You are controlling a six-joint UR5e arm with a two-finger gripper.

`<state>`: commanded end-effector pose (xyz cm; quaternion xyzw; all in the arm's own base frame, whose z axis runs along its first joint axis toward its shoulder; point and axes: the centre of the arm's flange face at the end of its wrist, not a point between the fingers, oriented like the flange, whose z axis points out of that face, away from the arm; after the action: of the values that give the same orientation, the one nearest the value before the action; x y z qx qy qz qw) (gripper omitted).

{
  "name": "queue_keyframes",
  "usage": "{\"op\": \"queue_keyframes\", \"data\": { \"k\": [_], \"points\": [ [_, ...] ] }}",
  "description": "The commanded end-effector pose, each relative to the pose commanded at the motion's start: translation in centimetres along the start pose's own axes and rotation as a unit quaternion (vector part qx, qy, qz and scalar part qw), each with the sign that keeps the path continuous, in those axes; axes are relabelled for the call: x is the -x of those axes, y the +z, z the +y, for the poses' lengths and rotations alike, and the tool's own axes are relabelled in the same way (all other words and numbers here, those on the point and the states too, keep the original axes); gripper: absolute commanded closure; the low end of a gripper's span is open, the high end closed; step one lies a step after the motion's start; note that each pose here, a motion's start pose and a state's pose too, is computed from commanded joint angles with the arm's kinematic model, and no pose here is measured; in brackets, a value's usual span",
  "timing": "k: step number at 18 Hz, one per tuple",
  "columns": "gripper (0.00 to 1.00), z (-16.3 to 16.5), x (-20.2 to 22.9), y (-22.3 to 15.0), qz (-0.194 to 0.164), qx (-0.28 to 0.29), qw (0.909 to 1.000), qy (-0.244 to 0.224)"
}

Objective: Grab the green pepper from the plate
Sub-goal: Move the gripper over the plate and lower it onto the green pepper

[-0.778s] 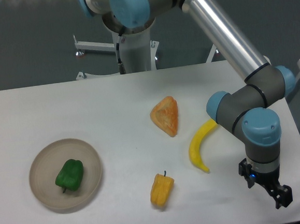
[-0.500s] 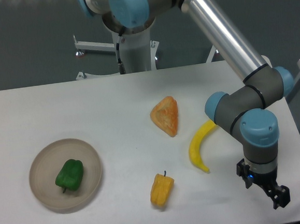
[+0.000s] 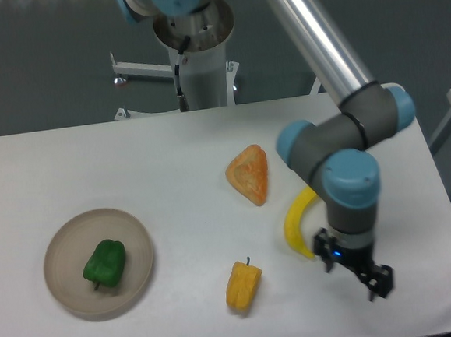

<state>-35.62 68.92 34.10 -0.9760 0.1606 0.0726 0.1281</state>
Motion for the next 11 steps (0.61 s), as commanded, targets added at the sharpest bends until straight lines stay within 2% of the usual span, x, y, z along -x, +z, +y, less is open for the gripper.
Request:
{"op": "queue_keyframes", "data": {
  "k": [4, 8, 11],
  "points": [
    [0.00, -3.0, -8.4, -2.7, 0.025, -0.011, 0.9958, -0.088],
    [0.00, -6.2, -14.8, -3.0, 0.060, -0.021, 0.9819, -0.178],
    [0.00, -8.1, -19.5, -1.7, 0.094, -0.017, 0.9752, -0.200]
  ]
}}
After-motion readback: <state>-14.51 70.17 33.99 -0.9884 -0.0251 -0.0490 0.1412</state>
